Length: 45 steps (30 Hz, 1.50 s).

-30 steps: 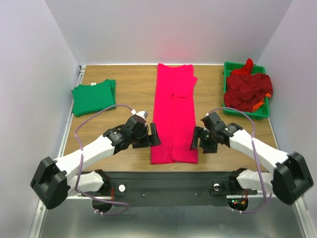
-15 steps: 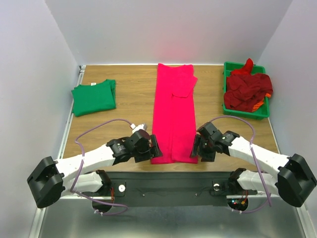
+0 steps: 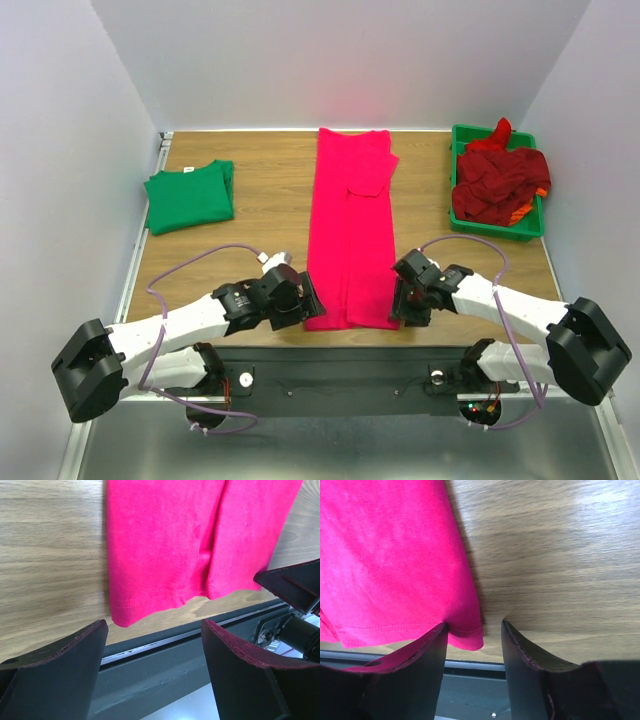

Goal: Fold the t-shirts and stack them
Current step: Fold the tshirt

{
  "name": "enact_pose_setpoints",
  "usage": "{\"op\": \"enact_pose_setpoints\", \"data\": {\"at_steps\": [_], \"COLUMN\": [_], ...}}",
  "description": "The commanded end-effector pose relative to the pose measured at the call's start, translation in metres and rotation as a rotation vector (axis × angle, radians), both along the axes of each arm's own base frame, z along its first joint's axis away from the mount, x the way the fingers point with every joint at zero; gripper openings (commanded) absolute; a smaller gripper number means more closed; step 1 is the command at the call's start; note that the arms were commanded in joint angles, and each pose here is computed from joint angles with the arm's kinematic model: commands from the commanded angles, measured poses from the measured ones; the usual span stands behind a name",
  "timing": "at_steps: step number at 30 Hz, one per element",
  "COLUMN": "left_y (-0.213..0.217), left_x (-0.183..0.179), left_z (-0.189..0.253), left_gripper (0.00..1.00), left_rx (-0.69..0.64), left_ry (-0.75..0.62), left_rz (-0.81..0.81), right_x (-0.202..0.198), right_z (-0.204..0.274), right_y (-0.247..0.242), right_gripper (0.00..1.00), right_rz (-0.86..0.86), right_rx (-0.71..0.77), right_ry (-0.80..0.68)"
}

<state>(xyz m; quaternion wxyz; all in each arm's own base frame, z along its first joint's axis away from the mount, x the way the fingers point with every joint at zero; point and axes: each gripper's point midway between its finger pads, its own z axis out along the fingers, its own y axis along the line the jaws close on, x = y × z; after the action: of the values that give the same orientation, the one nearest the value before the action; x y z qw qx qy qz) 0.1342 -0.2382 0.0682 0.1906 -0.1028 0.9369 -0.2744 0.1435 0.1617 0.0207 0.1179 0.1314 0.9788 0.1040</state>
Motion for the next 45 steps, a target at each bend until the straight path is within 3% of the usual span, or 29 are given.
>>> {"op": "enact_pose_setpoints", "data": {"at_steps": [1,9,15,28,35,37,41,45], "left_y": [0.009,0.02,0.024,0.018,0.01,0.008,0.005,0.0], "left_x": [-0.002,-0.003,-0.005,-0.004,-0.003,-0.004,-0.004,-0.005], "left_z": [-0.006,-0.021,-0.035,-0.04,-0.04,-0.04,-0.039,-0.039], "left_gripper": [0.86,0.81,0.76,0.58,0.44,0.36,0.35,0.24], "left_rx": [0.024,0.095,0.167,0.219,0.225,0.221,0.205,0.193], "left_ry": [0.001,0.02,0.037,0.031,0.03,0.031,0.023,0.027], "left_rz": [0.028,0.05,0.022,0.005,-0.024,-0.029,-0.035,-0.052], "right_x": [0.007,-0.002,-0.008,-0.008,-0.008,-0.007,-0.005,-0.003], "right_z": [0.001,-0.01,-0.016,-0.013,-0.012,-0.01,-0.01,-0.009], "right_y": [0.008,0.009,0.005,0.007,0.008,0.009,0.009,0.011], "right_gripper": [0.51,0.41,0.25,0.25,0.25,0.24,0.24,0.24], "right_rz": [-0.009,0.016,0.018,0.027,0.033,0.036,0.037,0.046], "right_rx": [0.012,-0.018,-0.03,-0.019,-0.019,-0.012,-0.014,-0.02], "right_ry": [-0.042,-0.011,0.009,0.006,0.004,-0.002,-0.006,-0.009]}}
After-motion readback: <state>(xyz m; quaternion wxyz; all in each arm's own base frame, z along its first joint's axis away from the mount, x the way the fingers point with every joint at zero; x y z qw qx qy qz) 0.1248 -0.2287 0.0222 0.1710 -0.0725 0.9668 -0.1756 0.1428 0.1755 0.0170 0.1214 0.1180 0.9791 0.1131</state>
